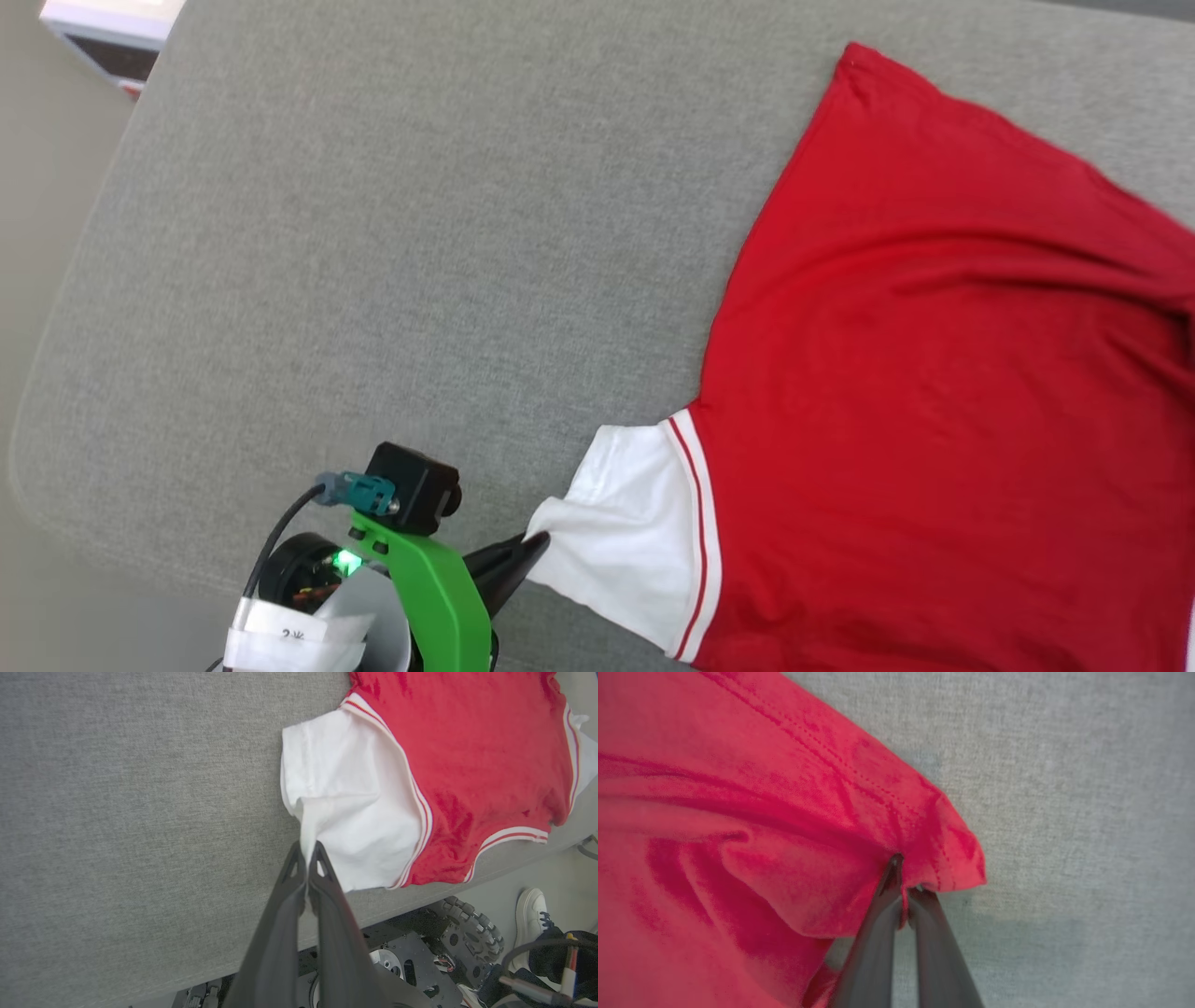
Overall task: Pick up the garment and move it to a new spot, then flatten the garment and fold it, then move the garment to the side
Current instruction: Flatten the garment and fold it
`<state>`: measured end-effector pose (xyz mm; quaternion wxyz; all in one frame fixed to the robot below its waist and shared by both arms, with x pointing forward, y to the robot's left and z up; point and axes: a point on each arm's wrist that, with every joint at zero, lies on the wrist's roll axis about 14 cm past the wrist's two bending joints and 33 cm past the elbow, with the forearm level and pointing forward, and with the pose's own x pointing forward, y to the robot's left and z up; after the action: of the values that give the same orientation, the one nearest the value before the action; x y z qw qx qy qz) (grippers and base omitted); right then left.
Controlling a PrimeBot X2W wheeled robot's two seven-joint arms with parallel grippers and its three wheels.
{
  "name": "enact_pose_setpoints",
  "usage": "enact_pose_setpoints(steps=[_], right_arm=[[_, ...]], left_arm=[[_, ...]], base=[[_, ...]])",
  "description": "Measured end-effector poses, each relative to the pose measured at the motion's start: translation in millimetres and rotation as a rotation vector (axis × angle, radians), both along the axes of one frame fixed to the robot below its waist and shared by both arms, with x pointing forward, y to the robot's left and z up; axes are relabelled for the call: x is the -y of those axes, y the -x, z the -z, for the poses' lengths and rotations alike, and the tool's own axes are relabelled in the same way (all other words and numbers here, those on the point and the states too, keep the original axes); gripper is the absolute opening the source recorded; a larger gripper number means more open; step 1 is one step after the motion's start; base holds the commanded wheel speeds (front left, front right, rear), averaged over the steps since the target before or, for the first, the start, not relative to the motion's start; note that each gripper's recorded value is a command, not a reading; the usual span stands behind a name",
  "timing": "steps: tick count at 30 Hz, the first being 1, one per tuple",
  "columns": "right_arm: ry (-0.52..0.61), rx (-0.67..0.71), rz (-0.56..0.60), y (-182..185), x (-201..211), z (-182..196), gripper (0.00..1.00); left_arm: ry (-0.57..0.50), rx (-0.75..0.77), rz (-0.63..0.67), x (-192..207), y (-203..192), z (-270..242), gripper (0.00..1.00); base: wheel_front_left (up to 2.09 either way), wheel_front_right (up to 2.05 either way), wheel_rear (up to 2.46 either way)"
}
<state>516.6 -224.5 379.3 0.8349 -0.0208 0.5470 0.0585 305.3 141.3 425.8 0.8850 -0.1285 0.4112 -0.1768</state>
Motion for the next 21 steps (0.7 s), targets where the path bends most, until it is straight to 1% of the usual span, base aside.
enact_pose_setpoints(steps=[1,12,21], right_arm=[[-0.01,0.001,0.014,17.8,6.0,-1.9,0.0],[-0.016,0.01,0.108,115.5,50.7,-13.7,0.0],[-0.034,0.062,0.209,170.3,74.3,-27.5,0.0]], left_arm=[[0.002,0.013,0.003,1.0,2.2,-3.0,0.0],[0.039,0.085,0.003,14.0,9.5,-15.1,0.0],[0.068,0.142,0.028,30.1,5.9,-24.9,0.0]], base=[[0.0,0.0,0.0],[0.0,0.0,0.0],[0.0,0.0,0.0]])
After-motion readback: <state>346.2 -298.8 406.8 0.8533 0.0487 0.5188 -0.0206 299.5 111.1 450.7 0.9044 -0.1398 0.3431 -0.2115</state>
